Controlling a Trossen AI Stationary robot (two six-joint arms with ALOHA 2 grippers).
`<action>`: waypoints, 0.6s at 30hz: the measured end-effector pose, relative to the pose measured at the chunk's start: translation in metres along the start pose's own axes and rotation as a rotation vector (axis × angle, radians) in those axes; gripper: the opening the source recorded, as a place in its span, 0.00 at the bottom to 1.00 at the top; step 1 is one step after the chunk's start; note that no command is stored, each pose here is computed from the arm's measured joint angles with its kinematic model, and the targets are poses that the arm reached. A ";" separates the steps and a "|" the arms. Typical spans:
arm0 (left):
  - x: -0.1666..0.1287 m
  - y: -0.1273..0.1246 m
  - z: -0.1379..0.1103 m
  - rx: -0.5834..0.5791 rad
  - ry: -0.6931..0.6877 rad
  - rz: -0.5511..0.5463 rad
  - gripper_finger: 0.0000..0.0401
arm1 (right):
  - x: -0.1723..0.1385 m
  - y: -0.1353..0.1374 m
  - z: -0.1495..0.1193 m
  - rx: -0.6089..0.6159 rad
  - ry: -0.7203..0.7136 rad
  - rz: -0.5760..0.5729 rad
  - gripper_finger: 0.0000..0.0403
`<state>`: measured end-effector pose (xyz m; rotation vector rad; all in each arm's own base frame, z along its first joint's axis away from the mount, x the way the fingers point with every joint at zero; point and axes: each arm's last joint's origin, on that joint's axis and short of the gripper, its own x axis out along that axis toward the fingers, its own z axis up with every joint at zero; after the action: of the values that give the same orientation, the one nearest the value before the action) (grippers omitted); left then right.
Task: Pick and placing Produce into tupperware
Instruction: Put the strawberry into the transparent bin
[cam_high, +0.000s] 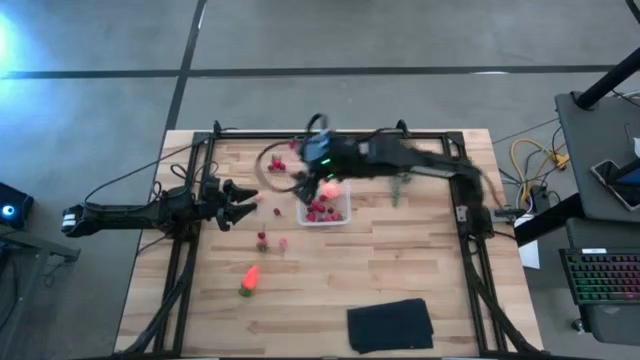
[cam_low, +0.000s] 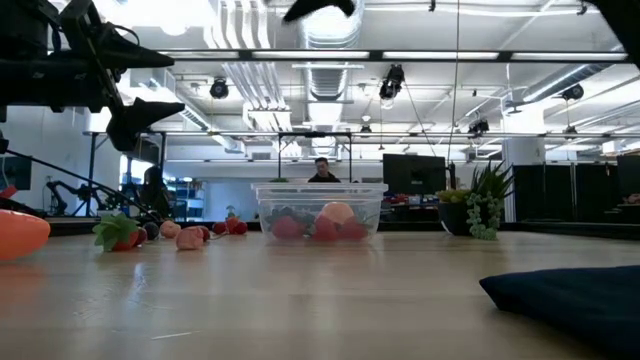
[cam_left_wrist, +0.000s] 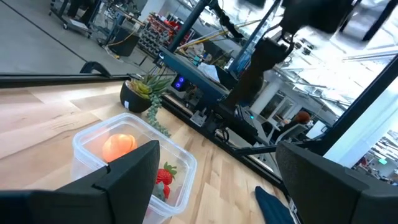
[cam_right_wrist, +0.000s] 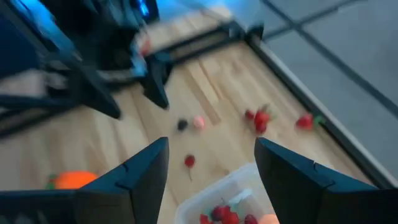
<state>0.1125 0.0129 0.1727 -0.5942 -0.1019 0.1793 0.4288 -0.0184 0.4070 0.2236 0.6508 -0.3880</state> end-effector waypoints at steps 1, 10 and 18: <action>0.000 0.000 0.000 0.000 0.000 0.000 0.76 | -0.016 -0.003 0.004 0.006 -0.027 0.009 0.57; 0.000 0.000 0.000 0.000 0.001 0.000 0.76 | -0.144 -0.008 0.012 0.049 -0.207 0.158 0.58; 0.000 0.000 0.000 0.000 0.000 0.000 0.76 | -0.181 0.009 -0.011 0.109 -0.146 0.184 0.60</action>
<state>0.1124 0.0129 0.1726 -0.5941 -0.1021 0.1788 0.2947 0.0435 0.5124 0.3534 0.4617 -0.2601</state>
